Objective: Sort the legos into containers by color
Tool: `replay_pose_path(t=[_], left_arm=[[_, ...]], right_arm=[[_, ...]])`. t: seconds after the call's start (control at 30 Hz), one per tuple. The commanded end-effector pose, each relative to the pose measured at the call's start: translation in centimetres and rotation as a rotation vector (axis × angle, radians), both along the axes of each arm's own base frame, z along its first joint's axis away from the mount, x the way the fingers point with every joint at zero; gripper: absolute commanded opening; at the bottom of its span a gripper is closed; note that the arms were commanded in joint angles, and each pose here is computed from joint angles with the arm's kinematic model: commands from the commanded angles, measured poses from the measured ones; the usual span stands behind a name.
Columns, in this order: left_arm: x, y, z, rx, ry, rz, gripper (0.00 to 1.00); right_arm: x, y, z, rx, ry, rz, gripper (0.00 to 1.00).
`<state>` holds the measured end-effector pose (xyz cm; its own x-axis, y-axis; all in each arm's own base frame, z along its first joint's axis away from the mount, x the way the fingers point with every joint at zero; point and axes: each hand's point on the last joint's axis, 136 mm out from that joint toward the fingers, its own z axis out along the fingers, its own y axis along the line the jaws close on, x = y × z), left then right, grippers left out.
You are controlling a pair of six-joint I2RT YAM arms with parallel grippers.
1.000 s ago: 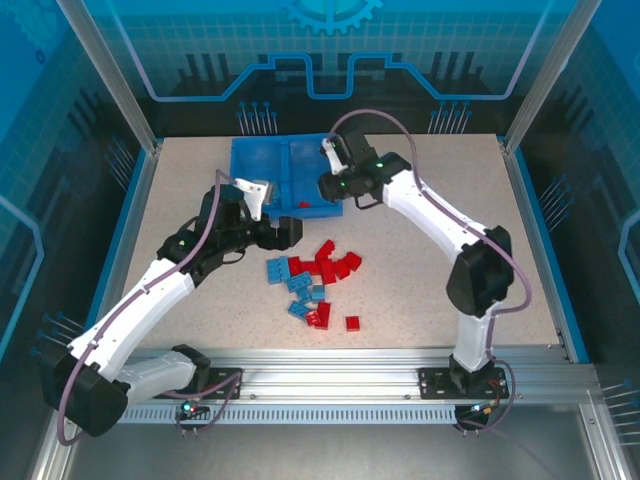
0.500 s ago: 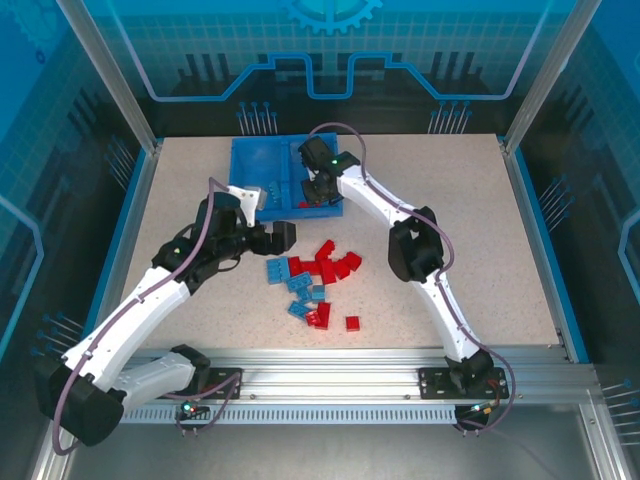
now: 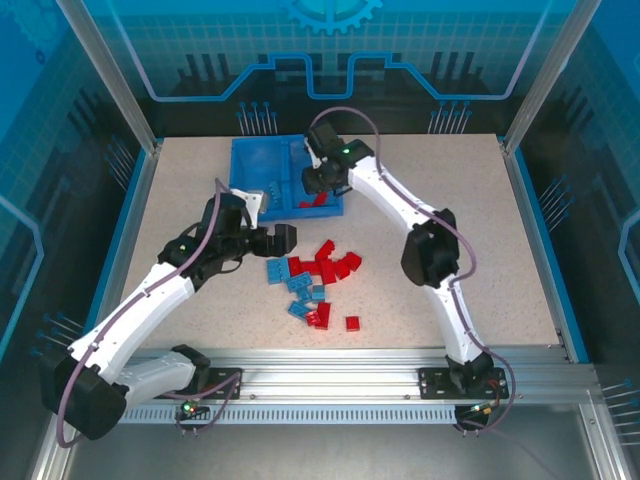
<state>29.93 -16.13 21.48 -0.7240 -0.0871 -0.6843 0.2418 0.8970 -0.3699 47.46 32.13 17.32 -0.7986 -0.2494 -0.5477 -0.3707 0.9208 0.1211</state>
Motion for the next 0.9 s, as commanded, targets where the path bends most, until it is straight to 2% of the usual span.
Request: replay_pose_path(t=[0.0, 0.1, 0.23, 0.4, 0.5, 0.67, 0.87], left_arm=[[-0.3, 1.0, -2.4, 0.010, 0.110, 0.094, 0.98], [-0.6, 1.7, -5.0, 0.005, 0.235, 0.205, 0.97], [-1.5, 2.8, -9.4, 0.007, 0.442, 0.365, 0.94], [-2.2, 3.1, -14.2, -0.018, 0.625, 0.481, 0.81], [-2.6, 3.6, -16.5, -0.023, 0.684, 0.526, 0.73], [-2.5, 3.4, -18.2, -0.035, 0.720, 0.521, 0.62], [-2.2, 3.6, -19.3, -0.008, 0.741, 0.507, 0.61]], right_arm=[[-3.8, -0.4, 7.4, 0.149, -0.025, 0.049, 0.45], [-7.2, -1.8, 9.0, 0.185, 0.003, 0.064, 0.49], [-11.7, -3.6, 8.9, 0.223, 0.058, 0.065, 0.58], [-16.7, -5.6, 7.3, 0.250, 0.148, 0.054, 0.67], [-18.1, -6.7, 5.9, 0.223, 0.183, 0.033, 0.69], [-18.8, -7.3, 5.4, 0.213, 0.197, 0.021, 0.70], [-18.3, -7.1, 5.8, 0.214, 0.184, 0.022, 0.70]])
